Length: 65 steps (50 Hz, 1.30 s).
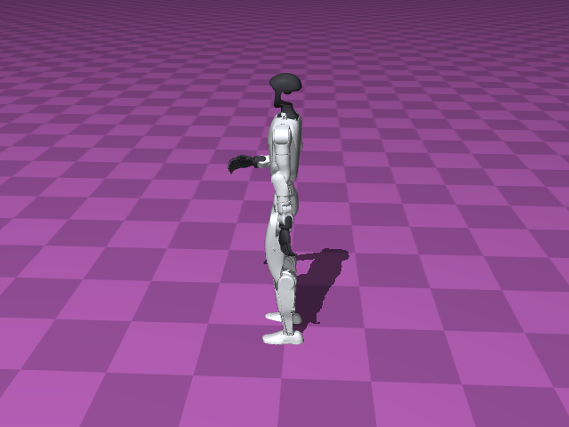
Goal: Upper body actions
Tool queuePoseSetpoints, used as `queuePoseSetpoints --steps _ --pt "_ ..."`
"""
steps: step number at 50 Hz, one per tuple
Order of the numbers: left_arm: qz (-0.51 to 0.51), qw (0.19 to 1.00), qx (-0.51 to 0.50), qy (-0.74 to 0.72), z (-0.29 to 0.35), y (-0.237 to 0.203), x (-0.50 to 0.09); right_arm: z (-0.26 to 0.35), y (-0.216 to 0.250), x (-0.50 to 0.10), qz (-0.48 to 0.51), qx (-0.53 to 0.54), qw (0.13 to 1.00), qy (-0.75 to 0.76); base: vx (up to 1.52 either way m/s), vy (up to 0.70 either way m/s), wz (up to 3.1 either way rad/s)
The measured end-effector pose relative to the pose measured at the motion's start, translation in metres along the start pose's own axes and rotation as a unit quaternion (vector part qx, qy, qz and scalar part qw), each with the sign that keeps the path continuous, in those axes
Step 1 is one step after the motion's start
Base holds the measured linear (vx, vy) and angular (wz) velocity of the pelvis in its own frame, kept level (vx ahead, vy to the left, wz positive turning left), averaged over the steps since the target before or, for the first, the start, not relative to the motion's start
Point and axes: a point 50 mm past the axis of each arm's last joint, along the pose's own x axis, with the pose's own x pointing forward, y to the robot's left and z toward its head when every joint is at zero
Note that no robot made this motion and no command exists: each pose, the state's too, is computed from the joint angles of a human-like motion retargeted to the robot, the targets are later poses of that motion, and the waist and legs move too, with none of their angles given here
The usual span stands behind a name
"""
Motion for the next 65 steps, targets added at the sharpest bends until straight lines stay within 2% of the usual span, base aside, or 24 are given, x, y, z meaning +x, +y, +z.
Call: queuePoseSetpoints --steps 6,14,18,26,35,43,49,54,65 --pt "0.002 1.0 0.001 0.0 0.0 0.002 0.0 -0.054 0.03 -0.064 0.056 -0.021 0.985 0.161 0.0 0.0 0.0" --pt "0.009 1.0 0.01 0.003 -0.003 0.006 0.001 -0.071 0.042 -0.105 0.092 -0.068 0.967 0.229 0.0 0.0 0.0" --pt "0.015 1.0 0.011 -0.002 0.0 0.01 0.001 -0.078 0.047 -0.117 0.119 -0.114 0.954 0.25 0.0 0.0 0.0" --pt "0.019 1.0 0.012 -0.016 0.008 0.014 0.001 -0.094 0.063 -0.134 0.088 -0.205 0.924 0.309 0.0 0.0 0.0" --pt "0.019 0.999 0.017 -0.027 0.015 0.013 0.0 -0.106 0.086 -0.143 0.098 -0.206 0.893 0.388 0.0 0.0 0.0" --pt "0.019 0.999 0.021 -0.028 0.014 0.012 0.0 -0.105 0.071 -0.147 0.102 -0.213 0.894 0.38 0.0 0.0 0.0" --pt "0.014 1.0 0.017 -0.017 0.007 0.009 0.001 -0.107 0.066 -0.158 0.08 -0.19 0.89 0.407 0.0 0.0 0.0" --pt "0.009 1.0 0.011 -0.005 0.002 0.007 0.001 -0.114 0.082 -0.165 0.073 -0.139 0.873 0.463 0.0 0.0 0.0" --pt "0.0 1.0 0.005 0.001 -0.001 0.001 0.0 -0.116 0.137 -0.179 0.176 0.059 0.772 0.608 0.0 0.0 0.0"
